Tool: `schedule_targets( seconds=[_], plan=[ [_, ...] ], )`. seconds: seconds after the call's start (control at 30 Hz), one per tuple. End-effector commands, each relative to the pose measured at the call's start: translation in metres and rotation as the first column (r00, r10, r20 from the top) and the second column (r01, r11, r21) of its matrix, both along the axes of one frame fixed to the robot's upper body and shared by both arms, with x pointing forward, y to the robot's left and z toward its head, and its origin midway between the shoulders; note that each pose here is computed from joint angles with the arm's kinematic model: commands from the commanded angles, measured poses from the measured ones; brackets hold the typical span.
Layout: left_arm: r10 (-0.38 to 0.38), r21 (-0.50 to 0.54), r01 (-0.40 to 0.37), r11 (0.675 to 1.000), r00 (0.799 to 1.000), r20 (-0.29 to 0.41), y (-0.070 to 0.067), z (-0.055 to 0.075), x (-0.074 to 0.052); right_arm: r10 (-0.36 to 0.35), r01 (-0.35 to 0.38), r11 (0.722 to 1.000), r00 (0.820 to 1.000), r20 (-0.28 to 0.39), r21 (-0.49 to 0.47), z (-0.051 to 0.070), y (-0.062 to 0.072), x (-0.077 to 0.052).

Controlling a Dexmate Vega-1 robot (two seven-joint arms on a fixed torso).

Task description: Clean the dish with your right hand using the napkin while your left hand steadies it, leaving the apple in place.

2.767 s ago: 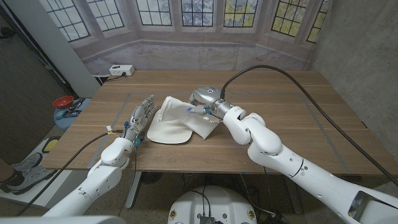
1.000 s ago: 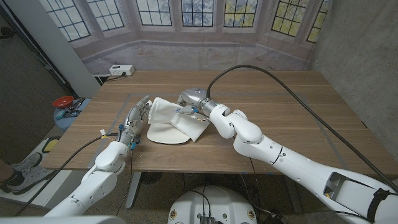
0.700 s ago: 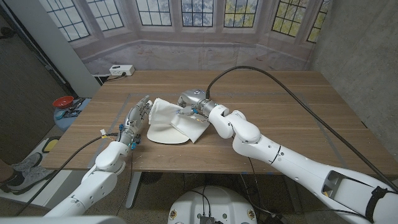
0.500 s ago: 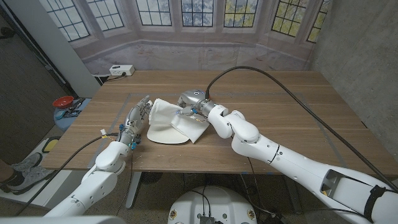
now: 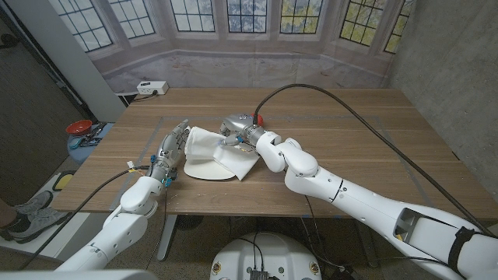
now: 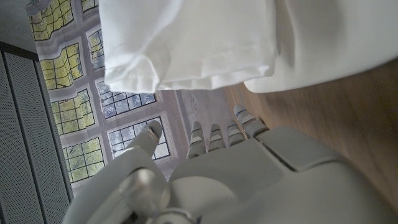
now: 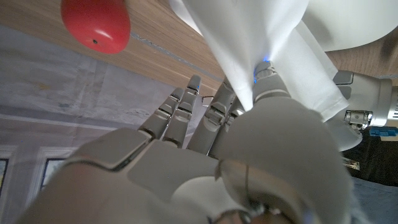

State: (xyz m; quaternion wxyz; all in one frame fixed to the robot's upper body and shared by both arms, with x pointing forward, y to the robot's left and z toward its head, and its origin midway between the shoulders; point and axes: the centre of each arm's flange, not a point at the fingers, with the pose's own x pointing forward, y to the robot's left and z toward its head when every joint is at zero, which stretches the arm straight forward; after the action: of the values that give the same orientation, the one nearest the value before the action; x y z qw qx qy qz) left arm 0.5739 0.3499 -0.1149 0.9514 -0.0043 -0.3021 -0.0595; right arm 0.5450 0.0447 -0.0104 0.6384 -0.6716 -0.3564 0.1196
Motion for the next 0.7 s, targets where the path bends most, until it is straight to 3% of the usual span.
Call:
schedule_targets(
  seconds=[0.03, 0.7],
  plan=[
    [-0.004, -0.011, 0.004, 1.0, 1.0, -0.003, 0.001, -0.002, 0.002, 0.001, -0.001, 1.0, 0.999, -0.044, -0.01, -0.004, 0.012, 0.008],
    [-0.007, -0.013, 0.007, 1.0, 1.0, -0.008, -0.004, -0.003, 0.004, 0.006, -0.005, 1.0, 0.993, -0.115, 0.009, -0.006, 0.017, 0.018]
  ],
)
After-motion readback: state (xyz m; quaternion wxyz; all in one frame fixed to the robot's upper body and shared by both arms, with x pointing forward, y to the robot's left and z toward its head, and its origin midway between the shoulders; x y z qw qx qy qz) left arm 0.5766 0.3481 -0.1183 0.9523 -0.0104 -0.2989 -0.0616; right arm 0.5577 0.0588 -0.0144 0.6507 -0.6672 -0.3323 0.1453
